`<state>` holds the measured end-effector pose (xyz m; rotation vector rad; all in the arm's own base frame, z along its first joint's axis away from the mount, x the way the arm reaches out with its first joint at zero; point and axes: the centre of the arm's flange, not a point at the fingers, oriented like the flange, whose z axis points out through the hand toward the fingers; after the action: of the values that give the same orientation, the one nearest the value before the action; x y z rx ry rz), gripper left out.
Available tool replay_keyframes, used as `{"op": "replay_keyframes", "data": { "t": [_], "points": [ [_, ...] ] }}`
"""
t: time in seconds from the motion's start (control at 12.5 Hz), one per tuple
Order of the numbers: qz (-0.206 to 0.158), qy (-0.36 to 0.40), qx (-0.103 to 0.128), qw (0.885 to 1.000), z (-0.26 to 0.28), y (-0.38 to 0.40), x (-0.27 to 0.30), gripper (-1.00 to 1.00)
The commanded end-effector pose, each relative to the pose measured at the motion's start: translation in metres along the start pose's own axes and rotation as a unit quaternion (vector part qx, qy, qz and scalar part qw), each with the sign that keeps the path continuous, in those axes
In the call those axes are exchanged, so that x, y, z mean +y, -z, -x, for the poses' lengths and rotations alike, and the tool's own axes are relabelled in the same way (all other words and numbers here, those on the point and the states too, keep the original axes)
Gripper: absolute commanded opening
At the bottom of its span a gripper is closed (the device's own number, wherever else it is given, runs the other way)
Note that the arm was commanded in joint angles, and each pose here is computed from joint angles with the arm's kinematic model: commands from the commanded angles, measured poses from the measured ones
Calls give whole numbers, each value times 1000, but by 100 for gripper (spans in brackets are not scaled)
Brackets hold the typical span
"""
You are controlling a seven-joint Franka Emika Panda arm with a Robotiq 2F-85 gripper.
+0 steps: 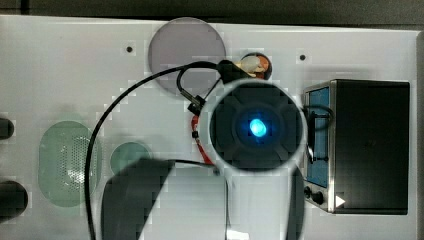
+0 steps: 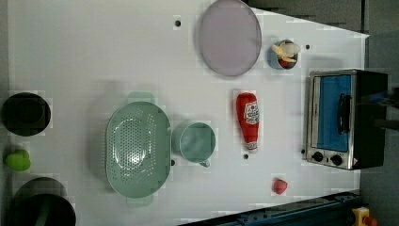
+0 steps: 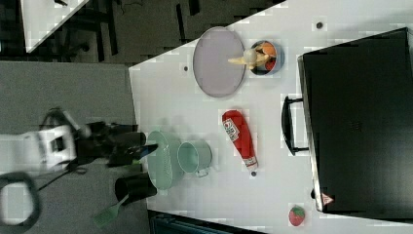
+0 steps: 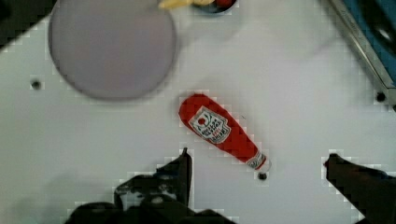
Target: Pick Ketchup from the table and place it in strainer.
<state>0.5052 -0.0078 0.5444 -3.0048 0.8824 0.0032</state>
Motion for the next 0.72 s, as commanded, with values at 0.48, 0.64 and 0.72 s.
{"op": "replay_keyframes", "data": {
  "t": [0.48, 0.64, 0.72],
  "points": [
    [5, 340, -43, 940, 8, -175, -18, 100],
    [-1, 389, -35, 921, 10, -206, -15, 100],
    [-2, 398, -32, 917, 12, -222, -14, 100]
  ]
}}
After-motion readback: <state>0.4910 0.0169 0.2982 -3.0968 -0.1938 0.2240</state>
